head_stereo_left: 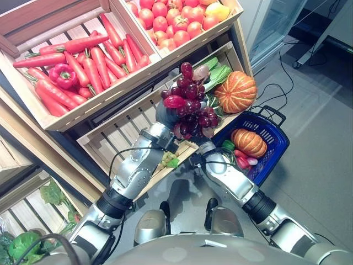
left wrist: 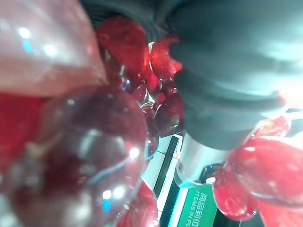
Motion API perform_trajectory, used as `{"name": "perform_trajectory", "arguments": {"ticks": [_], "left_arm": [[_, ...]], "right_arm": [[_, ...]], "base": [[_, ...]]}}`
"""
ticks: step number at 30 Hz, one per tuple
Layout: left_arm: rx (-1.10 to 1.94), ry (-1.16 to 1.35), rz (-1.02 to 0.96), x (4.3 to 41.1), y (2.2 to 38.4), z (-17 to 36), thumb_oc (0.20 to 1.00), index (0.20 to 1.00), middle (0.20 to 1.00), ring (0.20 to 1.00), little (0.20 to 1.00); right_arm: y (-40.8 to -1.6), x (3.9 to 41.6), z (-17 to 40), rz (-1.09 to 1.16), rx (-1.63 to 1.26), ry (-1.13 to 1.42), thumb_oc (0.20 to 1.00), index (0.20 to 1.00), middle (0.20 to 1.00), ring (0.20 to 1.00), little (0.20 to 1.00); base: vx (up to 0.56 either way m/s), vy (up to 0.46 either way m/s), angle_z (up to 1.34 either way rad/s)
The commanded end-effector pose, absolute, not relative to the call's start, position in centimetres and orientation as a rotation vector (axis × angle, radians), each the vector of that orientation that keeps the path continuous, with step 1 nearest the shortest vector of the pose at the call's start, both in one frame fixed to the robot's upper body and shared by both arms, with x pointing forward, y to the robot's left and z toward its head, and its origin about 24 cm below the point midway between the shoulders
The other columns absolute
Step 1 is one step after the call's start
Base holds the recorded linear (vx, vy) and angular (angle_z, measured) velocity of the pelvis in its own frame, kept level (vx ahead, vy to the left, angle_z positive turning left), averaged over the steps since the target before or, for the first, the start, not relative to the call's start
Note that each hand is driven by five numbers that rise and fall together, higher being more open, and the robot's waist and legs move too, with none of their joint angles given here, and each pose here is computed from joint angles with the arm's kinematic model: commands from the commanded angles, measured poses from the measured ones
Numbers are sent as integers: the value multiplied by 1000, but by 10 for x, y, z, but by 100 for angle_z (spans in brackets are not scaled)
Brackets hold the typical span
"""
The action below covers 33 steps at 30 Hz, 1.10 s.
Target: Pick up fruits and vegetables into the basket
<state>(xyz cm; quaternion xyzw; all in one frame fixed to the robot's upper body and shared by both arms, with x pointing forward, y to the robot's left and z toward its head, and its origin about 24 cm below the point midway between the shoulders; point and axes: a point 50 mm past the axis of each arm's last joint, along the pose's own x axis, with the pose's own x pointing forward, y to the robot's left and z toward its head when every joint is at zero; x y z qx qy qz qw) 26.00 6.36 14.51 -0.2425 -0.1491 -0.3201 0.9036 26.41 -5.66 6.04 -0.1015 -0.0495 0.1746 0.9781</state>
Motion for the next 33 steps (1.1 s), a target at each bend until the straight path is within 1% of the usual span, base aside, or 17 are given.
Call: {"name": "perform_trajectory", "arguments": {"ticks": [1,6,10,11,12,13,16,24,26,30,33], "left_arm": [[-604,-410,-795,249,47,166,200,200,200,200,200],[-602,-401,-753,251,52,159,200,200,200,200,200],[-528,-387,-733,252,54,154,200,200,200,200,200],[-502,-373,-736,253,53,152,238,238,238,238,238],[-471,-357,-739,253,52,149,507,507,507,507,507],[-417,-326,-758,254,50,144,1000,1000,1000,1000,1000],[-340,-302,-802,253,47,137,1000,1000,1000,1000,1000],[123,-279,-908,255,48,124,1000,1000,1000,1000,1000],[225,-323,-880,256,52,126,1000,1000,1000,1000,1000],[386,-436,-774,263,71,140,1000,1000,1000,1000,1000],[407,-491,-672,266,89,151,1000,1000,1000,1000,1000]], "right_arm": [[-25,267,106,427,-108,-328,200,200,200,200,200],[-31,266,107,427,-117,-355,200,200,200,200,200],[-35,266,107,421,-113,-368,200,200,200,200,200],[-36,267,107,416,-112,-371,200,200,200,200,200],[-37,268,108,411,-110,-373,200,200,200,200,200],[-40,269,108,402,-106,-379,200,200,200,200,200],[-47,271,109,376,-104,-392,200,200,200,200,200],[-78,276,112,284,-147,-429,200,200,200,200,200],[-85,277,111,259,-165,-425,200,200,200,200,200],[-107,280,105,192,-192,-391,200,200,200,200,200],[-126,278,102,145,-210,-377,200,200,200,200,200]], "base": [[0,0,0],[0,0,0],[0,0,0],[0,0,0],[0,0,0],[0,0,0],[0,0,0],[0,0,0],[34,-26,-4],[45,-33,-6],[25,-37,-7]]}}
